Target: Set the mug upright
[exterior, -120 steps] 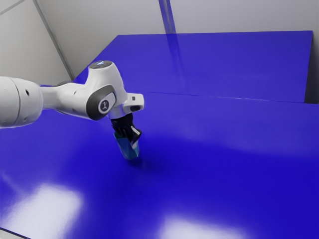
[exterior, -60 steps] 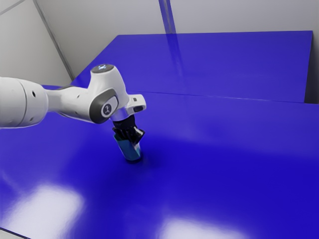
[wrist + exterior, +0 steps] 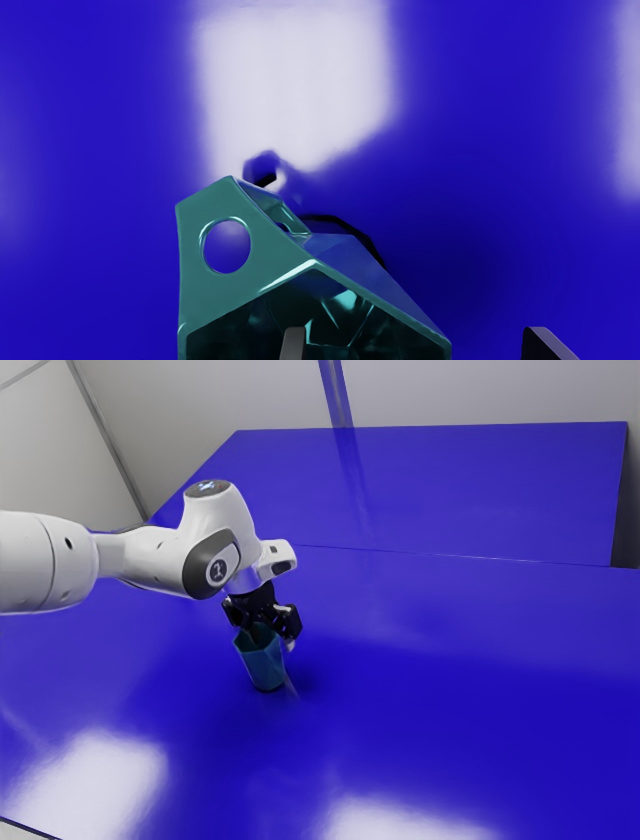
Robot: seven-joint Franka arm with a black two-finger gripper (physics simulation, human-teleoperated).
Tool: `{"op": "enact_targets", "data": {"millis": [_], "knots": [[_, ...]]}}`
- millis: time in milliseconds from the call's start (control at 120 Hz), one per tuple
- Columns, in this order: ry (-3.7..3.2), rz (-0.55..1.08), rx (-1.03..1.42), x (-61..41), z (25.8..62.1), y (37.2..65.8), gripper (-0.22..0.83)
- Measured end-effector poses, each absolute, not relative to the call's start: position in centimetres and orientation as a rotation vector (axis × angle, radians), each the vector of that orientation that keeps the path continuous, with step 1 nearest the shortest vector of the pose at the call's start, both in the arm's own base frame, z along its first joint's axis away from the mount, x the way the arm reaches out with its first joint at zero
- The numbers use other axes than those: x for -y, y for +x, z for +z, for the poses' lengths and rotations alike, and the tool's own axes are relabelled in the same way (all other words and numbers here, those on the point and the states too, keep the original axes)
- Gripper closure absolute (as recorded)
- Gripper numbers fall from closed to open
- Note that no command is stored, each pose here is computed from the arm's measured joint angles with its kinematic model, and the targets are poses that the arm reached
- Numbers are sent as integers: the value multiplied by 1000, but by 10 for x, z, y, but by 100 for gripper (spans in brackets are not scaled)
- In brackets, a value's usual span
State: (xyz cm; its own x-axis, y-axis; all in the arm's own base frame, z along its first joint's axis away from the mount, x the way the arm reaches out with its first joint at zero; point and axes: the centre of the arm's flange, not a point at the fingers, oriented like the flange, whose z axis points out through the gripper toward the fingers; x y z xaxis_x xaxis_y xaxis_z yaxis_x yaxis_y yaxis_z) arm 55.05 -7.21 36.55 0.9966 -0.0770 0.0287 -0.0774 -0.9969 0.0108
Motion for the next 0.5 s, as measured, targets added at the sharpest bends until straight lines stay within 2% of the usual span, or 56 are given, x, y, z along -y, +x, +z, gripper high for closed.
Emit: {"op": "enact_targets", "data": {"millis": [125,317,383,500], "knots": [[3121,78,123,79,394,553,8],[3093,310,213,102,539,582,3],[3087,342,248,106,580,584,2],[3096,284,292,102,601,579,1]]}}
